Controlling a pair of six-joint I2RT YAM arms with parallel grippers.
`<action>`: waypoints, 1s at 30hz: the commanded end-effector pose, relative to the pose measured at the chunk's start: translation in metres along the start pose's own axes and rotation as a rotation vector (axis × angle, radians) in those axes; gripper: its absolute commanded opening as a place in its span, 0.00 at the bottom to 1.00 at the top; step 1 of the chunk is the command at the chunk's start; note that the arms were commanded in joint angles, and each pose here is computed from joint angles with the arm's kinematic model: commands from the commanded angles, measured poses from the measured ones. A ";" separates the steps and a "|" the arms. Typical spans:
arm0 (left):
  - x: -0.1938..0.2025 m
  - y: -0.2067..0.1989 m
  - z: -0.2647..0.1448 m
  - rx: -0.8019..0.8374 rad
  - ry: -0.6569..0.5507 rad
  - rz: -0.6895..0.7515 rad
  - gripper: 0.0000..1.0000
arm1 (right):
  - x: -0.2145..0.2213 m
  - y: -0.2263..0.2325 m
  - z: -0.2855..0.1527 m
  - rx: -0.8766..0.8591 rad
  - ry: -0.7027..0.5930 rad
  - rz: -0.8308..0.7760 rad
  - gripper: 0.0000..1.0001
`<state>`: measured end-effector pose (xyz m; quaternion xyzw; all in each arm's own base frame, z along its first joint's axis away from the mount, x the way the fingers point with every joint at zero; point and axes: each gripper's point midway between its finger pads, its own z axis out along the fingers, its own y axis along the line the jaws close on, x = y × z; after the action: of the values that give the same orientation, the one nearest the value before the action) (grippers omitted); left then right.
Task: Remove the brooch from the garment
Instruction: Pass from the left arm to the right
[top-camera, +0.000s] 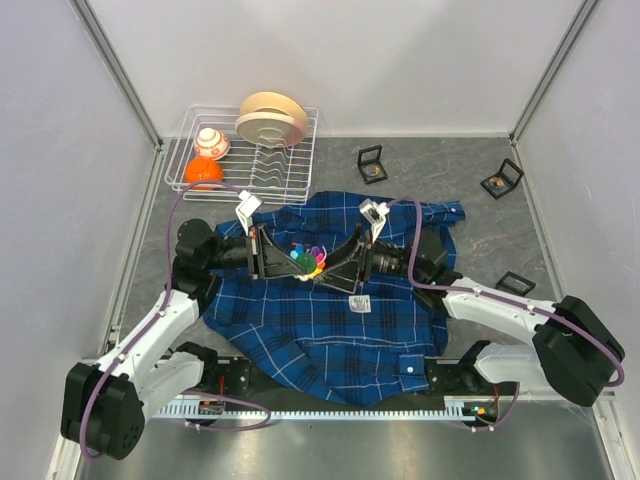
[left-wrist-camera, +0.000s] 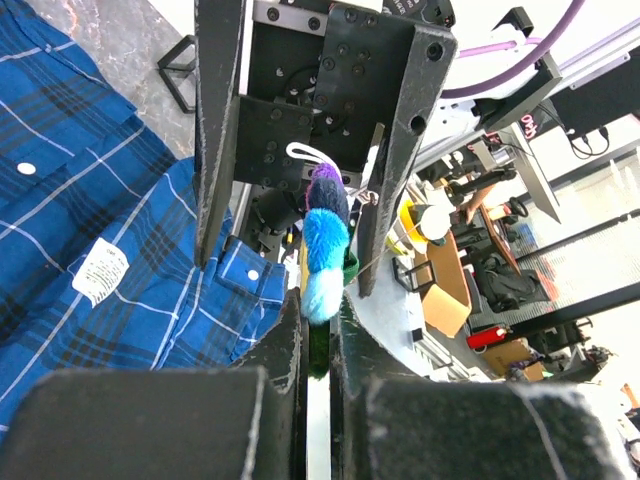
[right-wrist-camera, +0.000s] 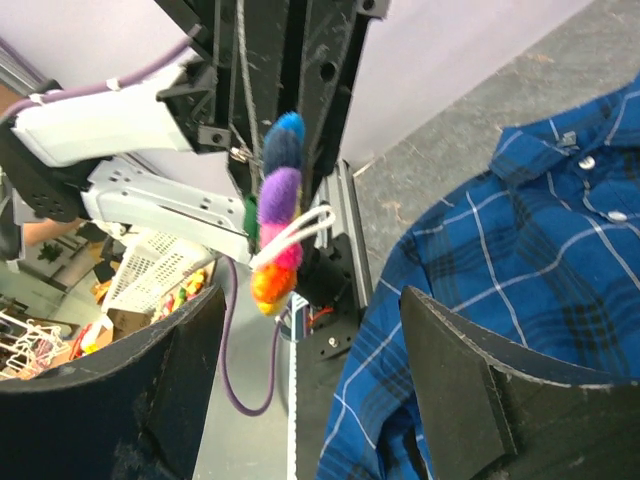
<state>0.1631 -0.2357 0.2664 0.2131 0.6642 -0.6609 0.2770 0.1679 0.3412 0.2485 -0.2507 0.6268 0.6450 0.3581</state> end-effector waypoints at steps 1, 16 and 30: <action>0.000 -0.016 -0.001 0.070 0.024 0.031 0.02 | -0.035 0.043 0.002 -0.155 -0.101 -0.071 0.78; 0.005 -0.020 -0.002 0.101 0.036 -0.035 0.02 | -0.043 0.060 0.020 -0.227 -0.119 -0.081 0.68; 0.009 -0.022 -0.003 0.107 0.035 -0.050 0.02 | -0.044 0.060 0.029 -0.235 -0.148 -0.043 0.49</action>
<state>0.1504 -0.2354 0.2755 0.2099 0.6456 -0.6947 0.2379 0.1537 0.3630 0.2897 -0.2543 0.5608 0.7001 0.3615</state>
